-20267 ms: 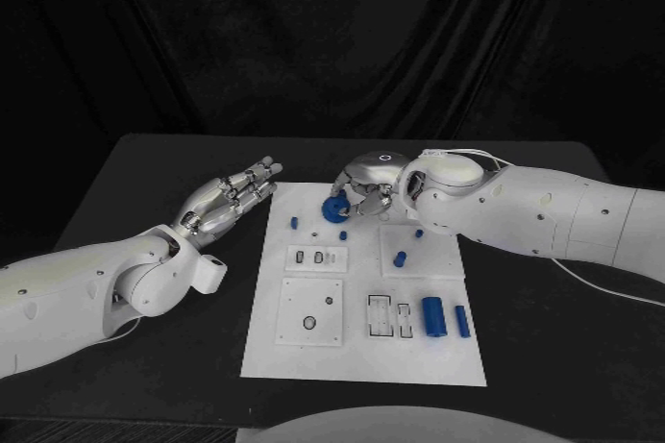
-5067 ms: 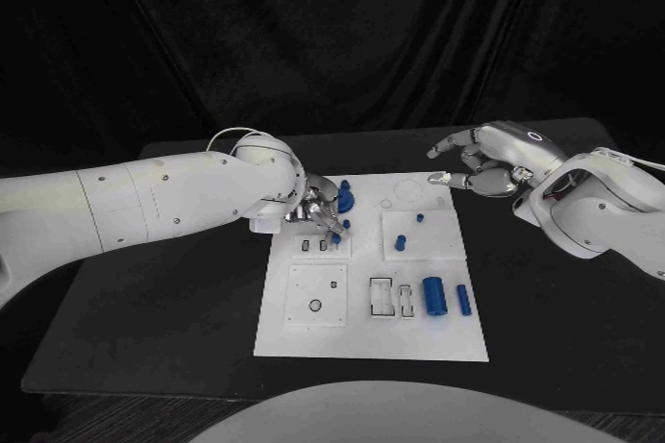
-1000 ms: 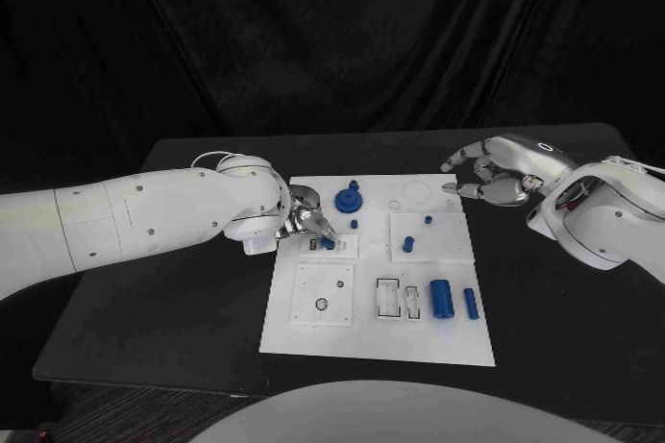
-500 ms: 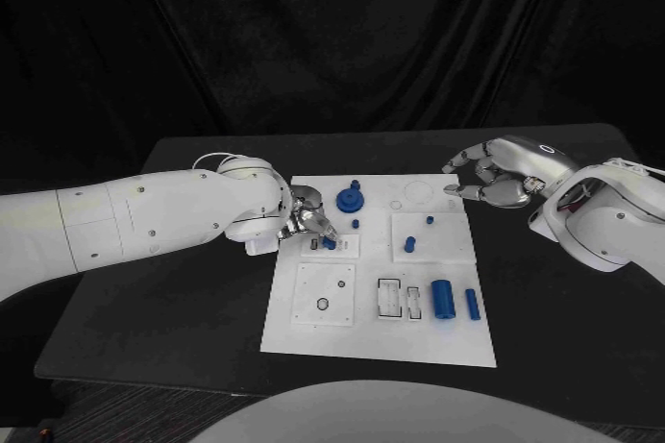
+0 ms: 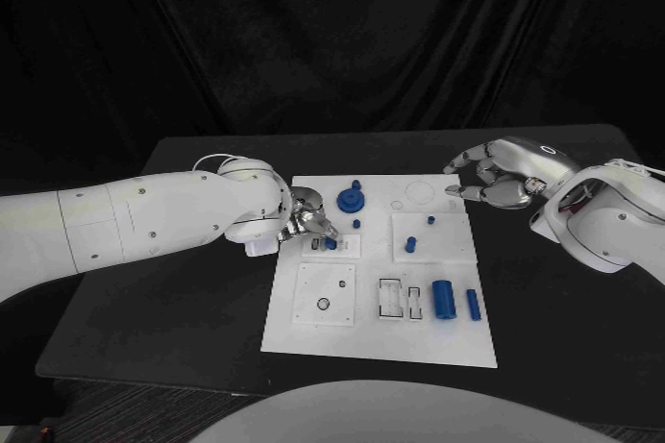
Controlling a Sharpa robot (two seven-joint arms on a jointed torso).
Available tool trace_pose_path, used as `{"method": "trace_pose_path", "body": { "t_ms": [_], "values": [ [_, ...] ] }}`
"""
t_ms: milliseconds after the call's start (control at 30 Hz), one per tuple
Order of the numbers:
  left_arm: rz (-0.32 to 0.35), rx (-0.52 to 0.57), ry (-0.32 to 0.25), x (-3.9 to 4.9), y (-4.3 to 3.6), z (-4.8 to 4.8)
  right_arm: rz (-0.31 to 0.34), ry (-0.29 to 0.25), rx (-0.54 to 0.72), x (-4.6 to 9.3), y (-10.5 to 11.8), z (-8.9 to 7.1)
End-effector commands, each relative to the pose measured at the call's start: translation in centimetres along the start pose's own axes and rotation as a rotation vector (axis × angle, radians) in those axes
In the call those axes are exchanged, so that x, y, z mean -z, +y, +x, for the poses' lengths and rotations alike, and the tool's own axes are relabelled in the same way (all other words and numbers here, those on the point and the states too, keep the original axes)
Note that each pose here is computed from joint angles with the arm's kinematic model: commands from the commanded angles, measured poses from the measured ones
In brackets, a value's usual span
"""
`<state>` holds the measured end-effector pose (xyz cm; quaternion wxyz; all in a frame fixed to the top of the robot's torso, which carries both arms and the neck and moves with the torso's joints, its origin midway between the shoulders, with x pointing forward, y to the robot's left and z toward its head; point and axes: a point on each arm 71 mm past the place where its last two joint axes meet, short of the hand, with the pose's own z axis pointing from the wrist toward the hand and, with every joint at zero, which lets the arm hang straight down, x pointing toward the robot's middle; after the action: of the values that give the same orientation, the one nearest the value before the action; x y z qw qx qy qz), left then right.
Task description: Assemble the parts on the task board
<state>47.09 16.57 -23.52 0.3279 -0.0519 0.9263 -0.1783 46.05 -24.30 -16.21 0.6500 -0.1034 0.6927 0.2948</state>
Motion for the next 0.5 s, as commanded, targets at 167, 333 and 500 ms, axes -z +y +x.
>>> {"method": "trace_pose_path", "body": {
  "t_ms": [167,333,500],
  "values": [
    [0.022,-0.01,0.02,-0.08,-0.27,0.3,0.018,0.014,-0.001,0.06,-0.12,0.18],
    [0.021,-0.011,0.02,-0.14,-0.26,0.26,0.019,0.016,-0.001,0.04,-0.14,0.21],
    [0.021,-0.012,0.022,-0.18,-0.24,0.23,0.02,0.017,-0.001,0.05,-0.18,0.25]
  ]
}}
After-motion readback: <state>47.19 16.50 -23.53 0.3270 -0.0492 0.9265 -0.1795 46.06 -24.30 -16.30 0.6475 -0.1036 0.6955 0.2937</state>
